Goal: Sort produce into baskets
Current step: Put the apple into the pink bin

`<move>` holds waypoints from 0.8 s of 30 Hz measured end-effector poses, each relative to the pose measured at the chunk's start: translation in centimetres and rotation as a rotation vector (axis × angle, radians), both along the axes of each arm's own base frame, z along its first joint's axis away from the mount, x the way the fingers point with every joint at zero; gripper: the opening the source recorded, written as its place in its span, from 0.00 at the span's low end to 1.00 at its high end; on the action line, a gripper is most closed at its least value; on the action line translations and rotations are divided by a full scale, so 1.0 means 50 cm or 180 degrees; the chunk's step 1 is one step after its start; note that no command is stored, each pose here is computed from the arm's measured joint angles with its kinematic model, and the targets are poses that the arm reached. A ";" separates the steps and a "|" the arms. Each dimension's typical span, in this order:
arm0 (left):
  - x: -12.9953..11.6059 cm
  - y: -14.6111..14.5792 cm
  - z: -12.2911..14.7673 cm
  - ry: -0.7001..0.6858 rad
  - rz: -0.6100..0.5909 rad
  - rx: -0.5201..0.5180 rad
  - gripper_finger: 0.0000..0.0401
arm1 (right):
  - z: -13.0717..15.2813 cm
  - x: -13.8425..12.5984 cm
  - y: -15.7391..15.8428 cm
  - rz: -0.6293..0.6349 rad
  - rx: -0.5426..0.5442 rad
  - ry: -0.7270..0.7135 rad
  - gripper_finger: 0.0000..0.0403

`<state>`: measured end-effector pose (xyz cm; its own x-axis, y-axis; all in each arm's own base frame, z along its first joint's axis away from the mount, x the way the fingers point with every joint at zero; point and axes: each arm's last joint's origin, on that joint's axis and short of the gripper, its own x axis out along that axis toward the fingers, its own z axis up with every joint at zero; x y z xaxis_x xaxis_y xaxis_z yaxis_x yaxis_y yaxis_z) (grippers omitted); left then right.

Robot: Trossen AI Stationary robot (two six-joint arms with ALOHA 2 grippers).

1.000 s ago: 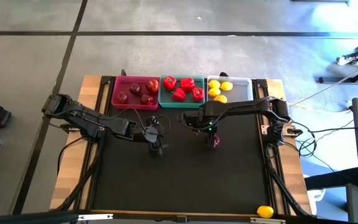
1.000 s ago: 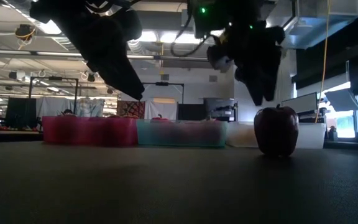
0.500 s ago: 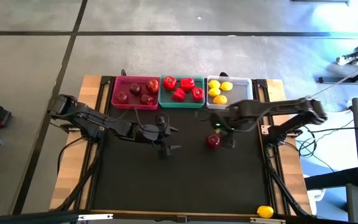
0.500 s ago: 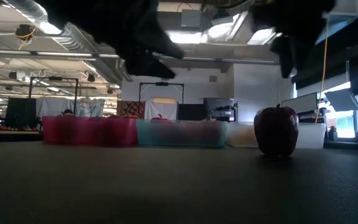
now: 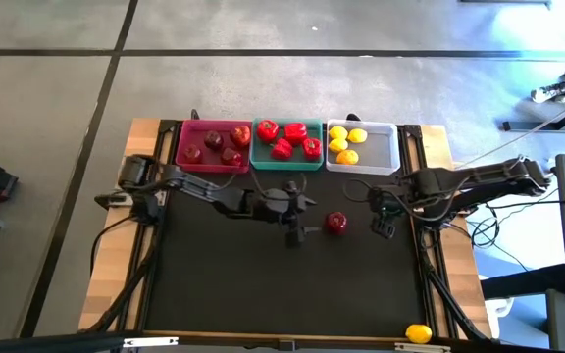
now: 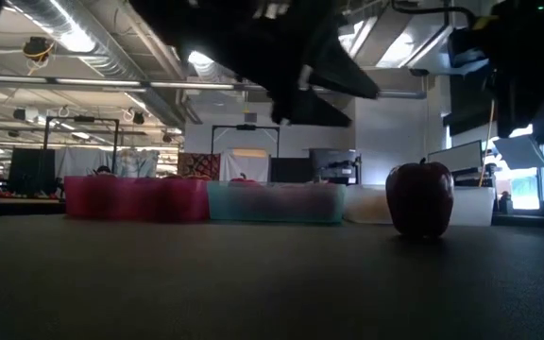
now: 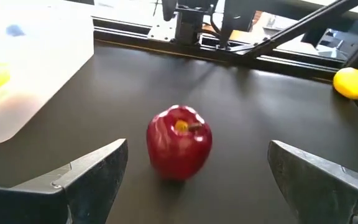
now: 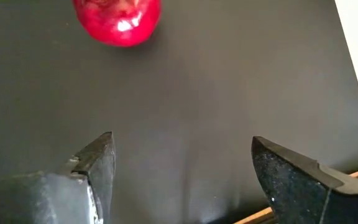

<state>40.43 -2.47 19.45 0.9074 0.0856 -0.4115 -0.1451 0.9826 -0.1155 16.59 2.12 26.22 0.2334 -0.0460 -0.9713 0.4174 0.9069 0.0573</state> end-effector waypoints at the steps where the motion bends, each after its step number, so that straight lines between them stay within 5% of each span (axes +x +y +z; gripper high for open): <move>1: 0.013 0.003 -0.005 -0.0012 0.0007 -0.0007 0.96 | 0.001 -0.002 0.000 0.0003 0.0002 -0.0011 0.74; 12: 0.127 0.029 -0.064 -0.0059 -0.0037 -0.0026 0.96 | 0.003 -0.003 0.000 0.0002 -0.0052 -0.0061 0.74; 24: 0.140 0.029 -0.088 0.0015 -0.0106 0.0060 0.96 | 0.003 -0.002 -0.002 -0.0017 -0.0134 -0.0082 0.74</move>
